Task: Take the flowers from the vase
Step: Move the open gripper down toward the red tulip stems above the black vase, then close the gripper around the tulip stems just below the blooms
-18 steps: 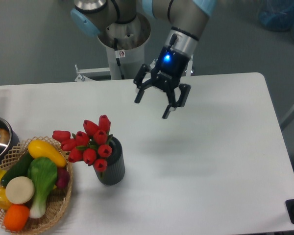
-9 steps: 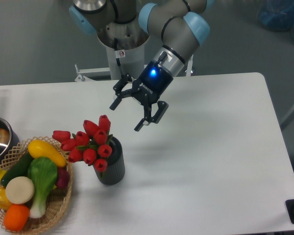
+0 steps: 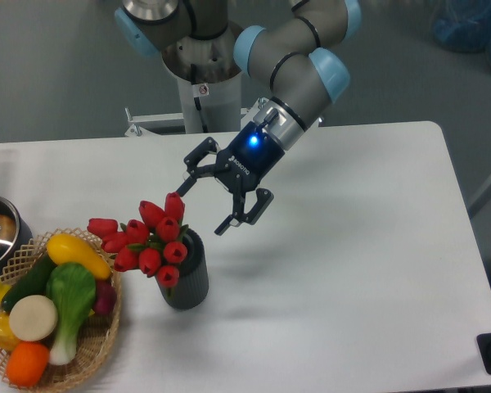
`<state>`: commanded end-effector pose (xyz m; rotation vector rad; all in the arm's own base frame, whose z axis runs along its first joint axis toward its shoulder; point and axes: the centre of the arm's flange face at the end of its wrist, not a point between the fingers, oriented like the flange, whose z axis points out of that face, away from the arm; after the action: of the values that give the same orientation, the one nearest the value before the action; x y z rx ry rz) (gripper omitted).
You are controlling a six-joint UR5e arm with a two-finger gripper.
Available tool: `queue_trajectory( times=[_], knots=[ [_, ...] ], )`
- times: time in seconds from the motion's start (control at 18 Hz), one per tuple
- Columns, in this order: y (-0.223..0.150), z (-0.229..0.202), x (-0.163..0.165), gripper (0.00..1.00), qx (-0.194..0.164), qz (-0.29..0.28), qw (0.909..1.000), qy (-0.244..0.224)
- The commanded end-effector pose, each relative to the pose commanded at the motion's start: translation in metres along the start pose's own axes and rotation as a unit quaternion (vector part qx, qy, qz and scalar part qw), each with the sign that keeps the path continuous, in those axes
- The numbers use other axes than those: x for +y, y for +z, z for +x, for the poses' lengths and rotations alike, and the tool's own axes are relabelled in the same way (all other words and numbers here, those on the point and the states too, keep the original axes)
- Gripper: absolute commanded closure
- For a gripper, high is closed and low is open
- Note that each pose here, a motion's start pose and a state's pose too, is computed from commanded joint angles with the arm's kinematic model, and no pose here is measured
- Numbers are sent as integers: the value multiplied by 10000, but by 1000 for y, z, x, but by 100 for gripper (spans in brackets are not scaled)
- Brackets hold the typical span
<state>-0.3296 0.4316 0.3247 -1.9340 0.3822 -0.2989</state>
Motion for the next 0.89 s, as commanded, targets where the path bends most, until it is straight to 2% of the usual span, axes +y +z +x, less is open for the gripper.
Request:
queue_trajectory(
  times=[0.28, 0.56, 0.89],
  knots=[
    [12, -8, -7, 0, 92, 4, 9998, 167],
    [31, -15, 0, 0, 251, -11, 9989, 393],
    [37, -15, 3, 0, 312, -14, 9987, 399]
  ],
)
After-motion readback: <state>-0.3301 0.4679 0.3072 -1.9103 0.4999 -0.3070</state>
